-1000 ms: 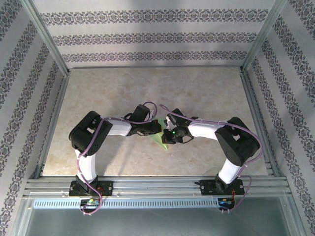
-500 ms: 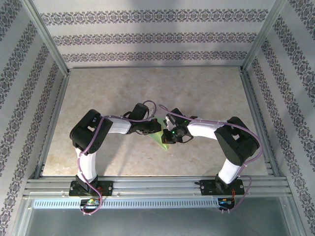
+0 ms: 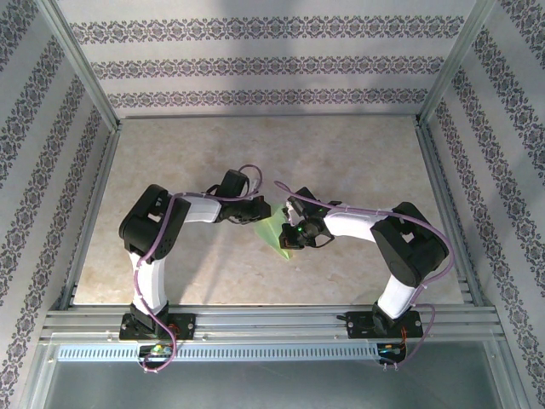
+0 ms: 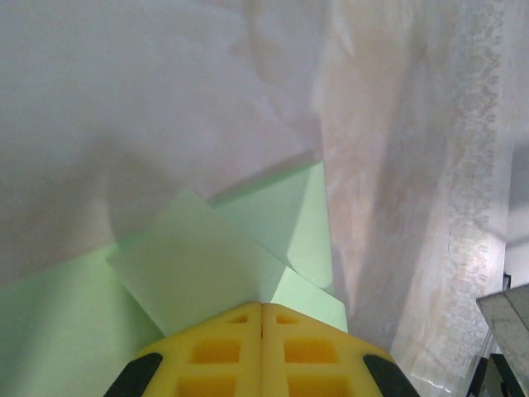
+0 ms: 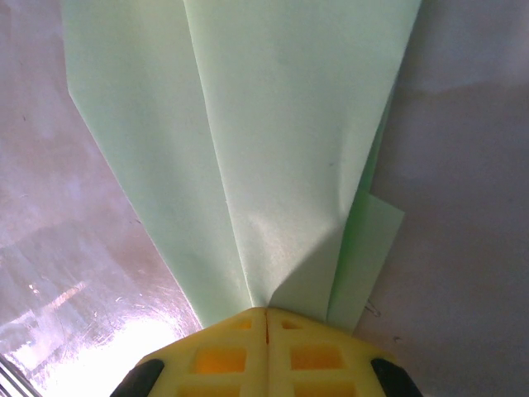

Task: Fold a paper plane with a square sheet of paper (fold left side to right side)
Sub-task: Fourth fold the wing at the center of the table.

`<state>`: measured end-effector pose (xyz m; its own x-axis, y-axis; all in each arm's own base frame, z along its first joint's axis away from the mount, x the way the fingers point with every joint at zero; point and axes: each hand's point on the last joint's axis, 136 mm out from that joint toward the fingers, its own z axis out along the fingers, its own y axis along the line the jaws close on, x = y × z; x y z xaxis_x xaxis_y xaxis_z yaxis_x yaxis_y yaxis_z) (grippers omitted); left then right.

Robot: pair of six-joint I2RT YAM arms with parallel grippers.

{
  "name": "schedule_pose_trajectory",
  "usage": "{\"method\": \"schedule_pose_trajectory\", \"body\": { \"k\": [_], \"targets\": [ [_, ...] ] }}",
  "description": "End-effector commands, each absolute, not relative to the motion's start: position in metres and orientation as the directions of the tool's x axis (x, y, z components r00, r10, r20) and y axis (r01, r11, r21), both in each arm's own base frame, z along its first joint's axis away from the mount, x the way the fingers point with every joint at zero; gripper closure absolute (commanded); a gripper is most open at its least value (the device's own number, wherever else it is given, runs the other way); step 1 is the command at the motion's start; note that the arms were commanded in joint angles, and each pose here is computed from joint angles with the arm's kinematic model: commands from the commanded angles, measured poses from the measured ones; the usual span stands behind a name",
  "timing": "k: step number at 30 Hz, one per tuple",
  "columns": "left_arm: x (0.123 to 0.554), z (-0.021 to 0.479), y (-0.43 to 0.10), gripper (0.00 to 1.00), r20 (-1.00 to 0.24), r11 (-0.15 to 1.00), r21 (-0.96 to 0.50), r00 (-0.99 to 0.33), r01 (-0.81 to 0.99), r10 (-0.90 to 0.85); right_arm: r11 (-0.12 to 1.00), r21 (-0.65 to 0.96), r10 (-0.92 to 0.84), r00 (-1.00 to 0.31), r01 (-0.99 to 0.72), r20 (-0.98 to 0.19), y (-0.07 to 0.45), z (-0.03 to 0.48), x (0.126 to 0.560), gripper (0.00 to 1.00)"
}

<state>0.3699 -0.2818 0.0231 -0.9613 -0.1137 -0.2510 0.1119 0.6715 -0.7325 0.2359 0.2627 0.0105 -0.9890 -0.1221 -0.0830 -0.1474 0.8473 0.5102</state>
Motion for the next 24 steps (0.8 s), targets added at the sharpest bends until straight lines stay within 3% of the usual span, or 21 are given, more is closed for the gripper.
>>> {"method": "schedule_pose_trajectory", "body": {
  "k": [1,15,24],
  "targets": [
    [0.398,0.001,-0.241,1.00,-0.290,0.764,-0.642,-0.942,0.063,-0.167,0.966,0.243,-0.121,-0.986,-0.090,0.116,0.200,-0.045,0.187,1.00],
    [0.435,0.029,-0.220,1.00,-0.360,0.785,-0.612,-0.917,0.091,-0.174,0.962,0.258,-0.118,-0.988,-0.089,0.098,0.204,-0.041,0.191,1.00],
    [0.396,0.082,-0.223,1.00,-0.434,0.749,-0.634,-0.891,0.194,-0.137,0.958,0.270,-0.113,-0.992,-0.092,0.063,0.208,-0.035,0.203,1.00]
  ]
}}
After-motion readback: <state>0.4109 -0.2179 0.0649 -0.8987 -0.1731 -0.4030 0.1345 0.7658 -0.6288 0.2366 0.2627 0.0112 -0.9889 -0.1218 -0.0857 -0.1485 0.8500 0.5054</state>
